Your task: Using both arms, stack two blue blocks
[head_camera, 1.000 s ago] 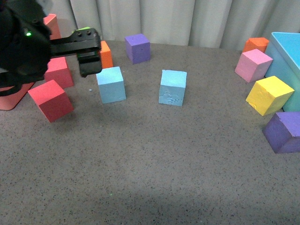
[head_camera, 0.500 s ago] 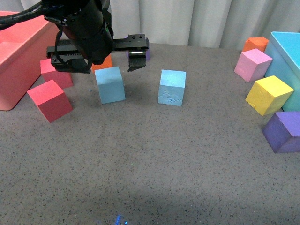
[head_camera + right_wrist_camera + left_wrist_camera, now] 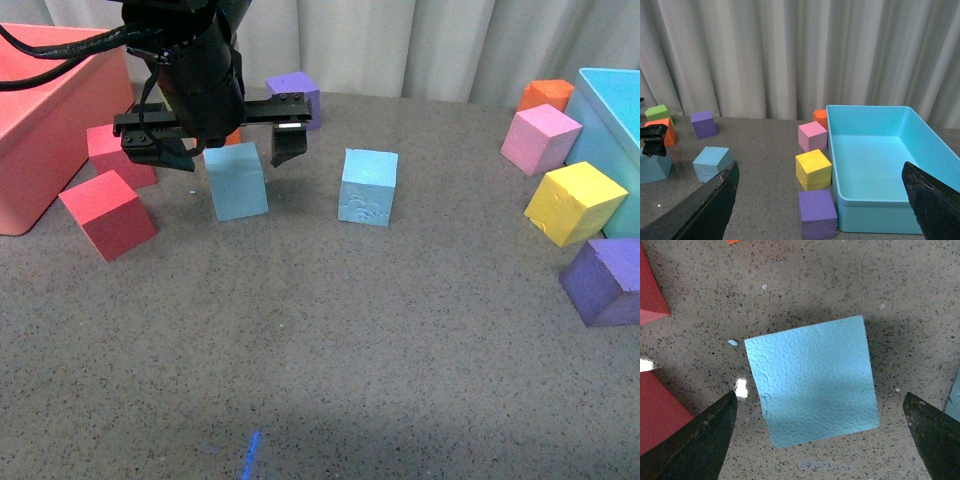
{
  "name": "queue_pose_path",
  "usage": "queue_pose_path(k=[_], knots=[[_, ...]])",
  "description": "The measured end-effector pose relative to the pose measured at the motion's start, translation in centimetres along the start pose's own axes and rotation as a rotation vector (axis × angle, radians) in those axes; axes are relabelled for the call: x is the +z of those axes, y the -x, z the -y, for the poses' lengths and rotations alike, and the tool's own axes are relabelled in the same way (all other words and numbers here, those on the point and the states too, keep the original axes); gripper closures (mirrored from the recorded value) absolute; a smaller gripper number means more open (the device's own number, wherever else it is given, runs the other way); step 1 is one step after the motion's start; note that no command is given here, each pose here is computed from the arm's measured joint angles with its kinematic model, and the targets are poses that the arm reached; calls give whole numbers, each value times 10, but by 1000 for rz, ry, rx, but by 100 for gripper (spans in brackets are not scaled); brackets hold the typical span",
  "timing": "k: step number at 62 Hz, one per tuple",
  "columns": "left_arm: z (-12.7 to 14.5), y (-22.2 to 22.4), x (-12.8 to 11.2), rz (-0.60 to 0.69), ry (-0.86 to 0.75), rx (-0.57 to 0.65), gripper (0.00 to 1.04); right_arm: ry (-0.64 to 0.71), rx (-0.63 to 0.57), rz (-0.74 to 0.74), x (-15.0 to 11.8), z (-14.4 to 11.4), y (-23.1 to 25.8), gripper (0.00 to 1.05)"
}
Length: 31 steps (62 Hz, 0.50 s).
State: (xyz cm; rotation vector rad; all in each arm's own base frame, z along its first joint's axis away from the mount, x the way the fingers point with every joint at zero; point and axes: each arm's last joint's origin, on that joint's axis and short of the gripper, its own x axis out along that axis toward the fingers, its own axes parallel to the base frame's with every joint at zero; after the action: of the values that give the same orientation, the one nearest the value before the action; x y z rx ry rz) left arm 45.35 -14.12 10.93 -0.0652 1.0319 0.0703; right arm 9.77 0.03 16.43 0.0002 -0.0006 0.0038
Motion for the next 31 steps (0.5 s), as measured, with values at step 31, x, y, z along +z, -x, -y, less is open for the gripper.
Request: queue_pose_path(k=[31], knots=[[-2,-29,7,-53,56,22,9,0,0,0,0,0,0,10]])
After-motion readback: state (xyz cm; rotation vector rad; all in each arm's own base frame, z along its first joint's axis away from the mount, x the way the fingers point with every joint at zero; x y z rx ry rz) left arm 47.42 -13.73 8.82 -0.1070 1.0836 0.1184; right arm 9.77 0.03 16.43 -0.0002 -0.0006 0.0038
